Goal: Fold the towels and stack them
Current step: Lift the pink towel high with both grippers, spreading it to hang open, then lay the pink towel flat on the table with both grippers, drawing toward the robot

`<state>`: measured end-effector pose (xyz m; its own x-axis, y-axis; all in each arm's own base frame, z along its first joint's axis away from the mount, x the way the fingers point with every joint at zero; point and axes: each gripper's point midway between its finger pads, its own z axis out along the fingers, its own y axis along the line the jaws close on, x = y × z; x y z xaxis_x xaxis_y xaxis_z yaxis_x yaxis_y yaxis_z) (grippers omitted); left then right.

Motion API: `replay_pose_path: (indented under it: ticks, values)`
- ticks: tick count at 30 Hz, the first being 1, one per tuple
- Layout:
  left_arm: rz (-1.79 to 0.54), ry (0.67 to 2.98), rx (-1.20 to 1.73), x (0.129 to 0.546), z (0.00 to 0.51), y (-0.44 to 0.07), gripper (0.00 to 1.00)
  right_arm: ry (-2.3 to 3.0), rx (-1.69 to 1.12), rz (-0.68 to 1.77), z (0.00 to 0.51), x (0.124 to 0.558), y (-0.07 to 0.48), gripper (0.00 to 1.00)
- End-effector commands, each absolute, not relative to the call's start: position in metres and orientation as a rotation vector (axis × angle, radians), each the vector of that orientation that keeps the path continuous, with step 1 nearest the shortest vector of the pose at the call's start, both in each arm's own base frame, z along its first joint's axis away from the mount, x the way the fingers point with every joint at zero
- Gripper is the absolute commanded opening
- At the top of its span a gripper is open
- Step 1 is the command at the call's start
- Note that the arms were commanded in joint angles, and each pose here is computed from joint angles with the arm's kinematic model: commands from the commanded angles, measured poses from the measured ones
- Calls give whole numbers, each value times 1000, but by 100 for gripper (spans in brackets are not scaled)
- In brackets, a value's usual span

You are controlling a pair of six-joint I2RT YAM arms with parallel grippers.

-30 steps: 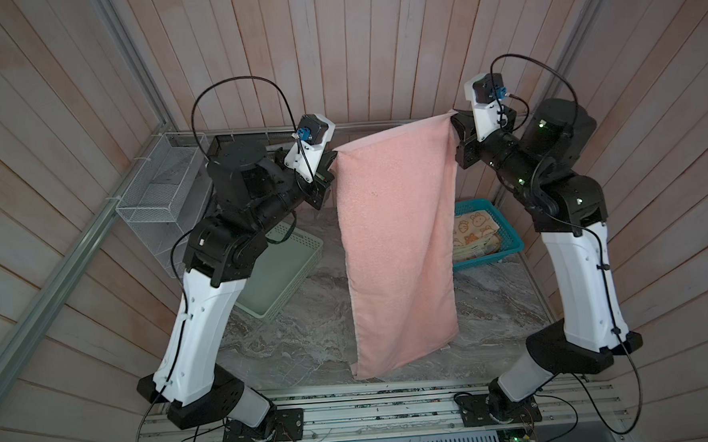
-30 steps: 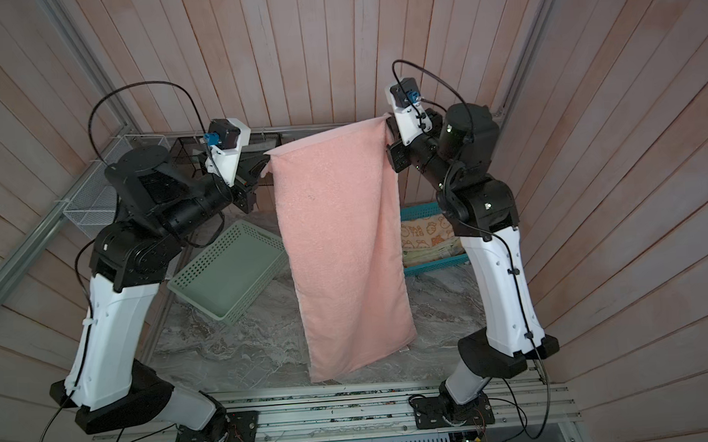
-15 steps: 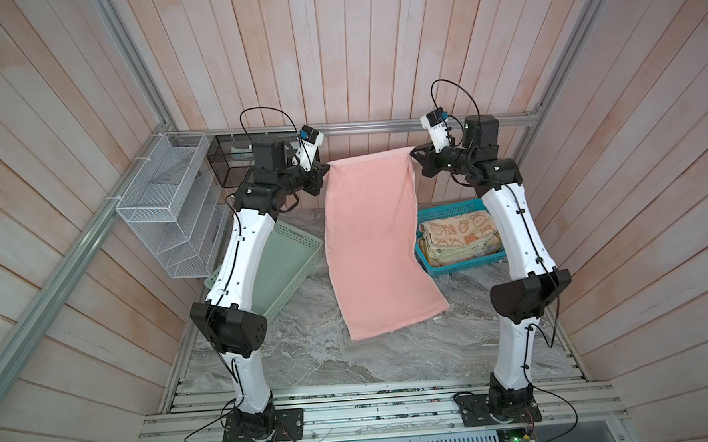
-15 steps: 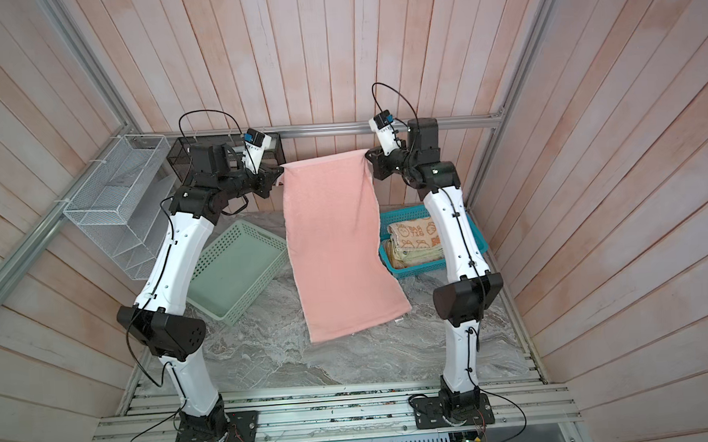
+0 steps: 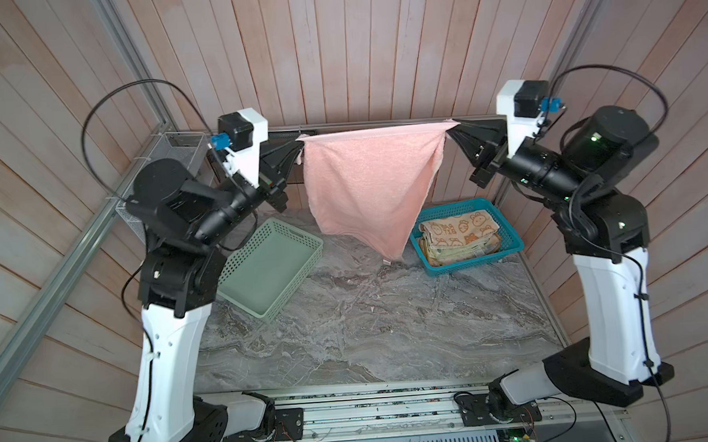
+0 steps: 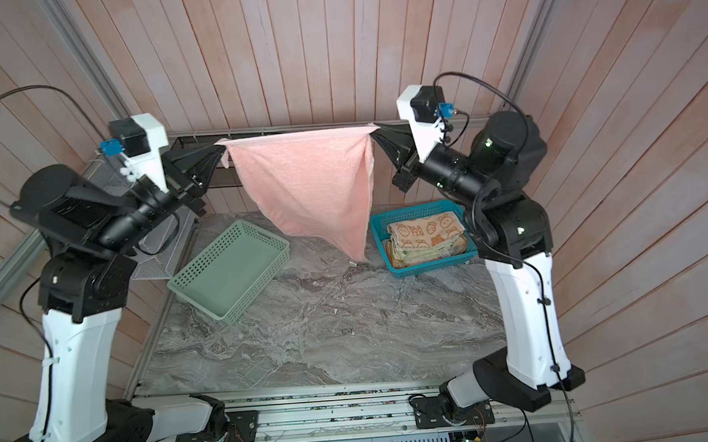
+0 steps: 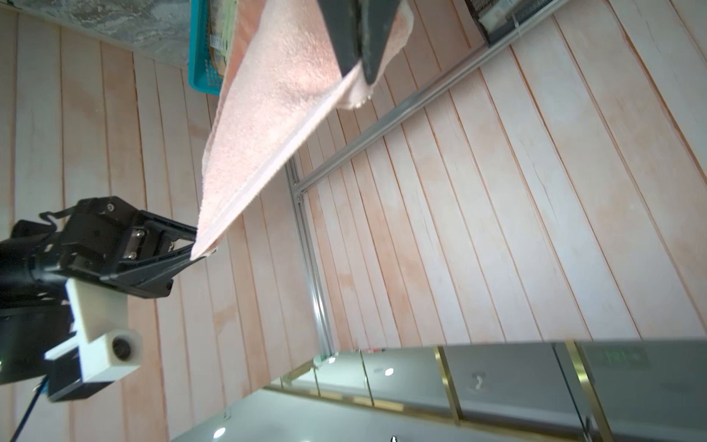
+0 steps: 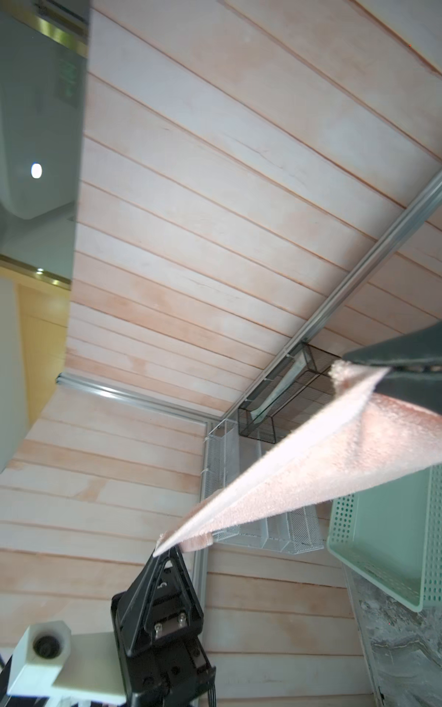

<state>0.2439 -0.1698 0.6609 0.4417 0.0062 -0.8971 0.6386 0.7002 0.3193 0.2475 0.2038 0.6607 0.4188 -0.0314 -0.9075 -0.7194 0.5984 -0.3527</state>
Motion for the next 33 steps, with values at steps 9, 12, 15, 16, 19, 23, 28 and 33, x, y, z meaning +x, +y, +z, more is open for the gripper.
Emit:
replay_pose_path:
  ticks: [9, 12, 15, 16, 19, 23, 28, 33]
  values:
    - [-339, 961, 573, 205, 720, -132, 0, 926, -679, 343, 721, 209, 159, 0]
    - [-313, 989, 551, 217, 719, -130, 0, 956, -671, 336, 715, 226, 163, 0]
    - [-265, 1045, 528, 241, 710, -128, 0, 999, -661, 318, 706, 248, 167, 0]
    - [-251, 1066, 524, 249, 706, -128, 0, 1015, -654, 308, 704, 257, 168, 0]
    - [-216, 1147, 520, 286, 688, -131, 0, 1062, -637, 260, 693, 286, 171, 0]
    - [-204, 1297, 516, 349, 645, -132, 0, 1185, -627, 225, 658, 347, 175, 0]
    - [-190, 1448, 550, 426, 572, -137, 0, 1415, -663, 283, 568, 439, 178, 0]
    - [-240, 1568, 570, 492, 498, -140, 0, 1609, -747, 393, 460, 508, 191, 0]
